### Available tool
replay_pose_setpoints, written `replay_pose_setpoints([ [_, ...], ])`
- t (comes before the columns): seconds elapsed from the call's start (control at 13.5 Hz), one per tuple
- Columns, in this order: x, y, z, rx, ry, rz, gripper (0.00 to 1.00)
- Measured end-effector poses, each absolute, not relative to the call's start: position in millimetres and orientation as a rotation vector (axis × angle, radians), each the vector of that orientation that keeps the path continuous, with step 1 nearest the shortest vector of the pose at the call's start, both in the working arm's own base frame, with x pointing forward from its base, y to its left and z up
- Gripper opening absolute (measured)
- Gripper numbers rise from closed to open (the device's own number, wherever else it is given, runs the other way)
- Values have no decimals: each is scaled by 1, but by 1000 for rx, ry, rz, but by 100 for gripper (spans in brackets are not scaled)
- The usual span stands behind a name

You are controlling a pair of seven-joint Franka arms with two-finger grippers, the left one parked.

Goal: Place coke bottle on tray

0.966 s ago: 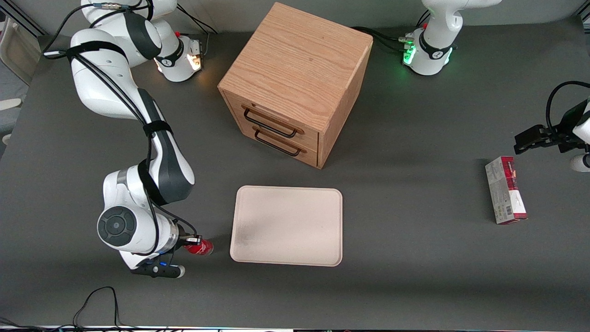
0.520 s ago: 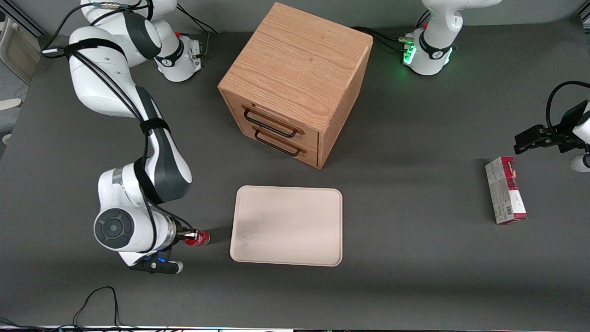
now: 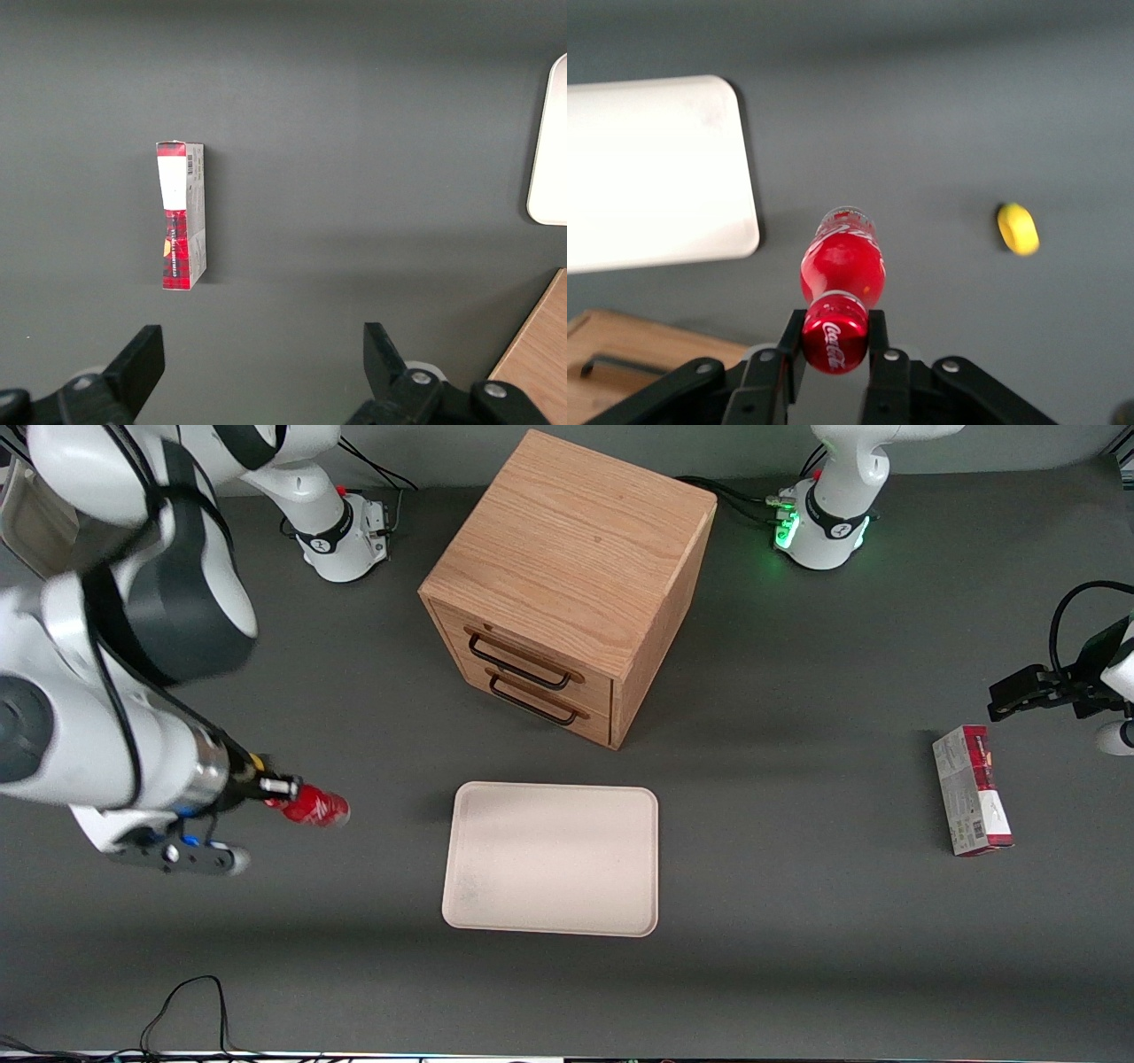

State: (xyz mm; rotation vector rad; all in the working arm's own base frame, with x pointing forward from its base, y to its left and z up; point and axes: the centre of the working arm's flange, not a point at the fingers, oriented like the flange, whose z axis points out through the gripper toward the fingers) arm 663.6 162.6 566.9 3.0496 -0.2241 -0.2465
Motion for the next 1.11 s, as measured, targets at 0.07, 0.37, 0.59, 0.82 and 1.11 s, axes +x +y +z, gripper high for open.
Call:
replay_pose_setpoints([
  [0.07, 657, 162, 576, 3048, -223, -252, 31],
  [0.37, 656, 167, 567, 3038, -238, -289, 31],
  [0.59, 655, 194, 563, 3058, -328, -264, 31],
  [0.82, 678, 225, 541, 3116, -550, -99, 31],
  [1.11, 713, 261, 454, 3140, -706, -49, 31],
])
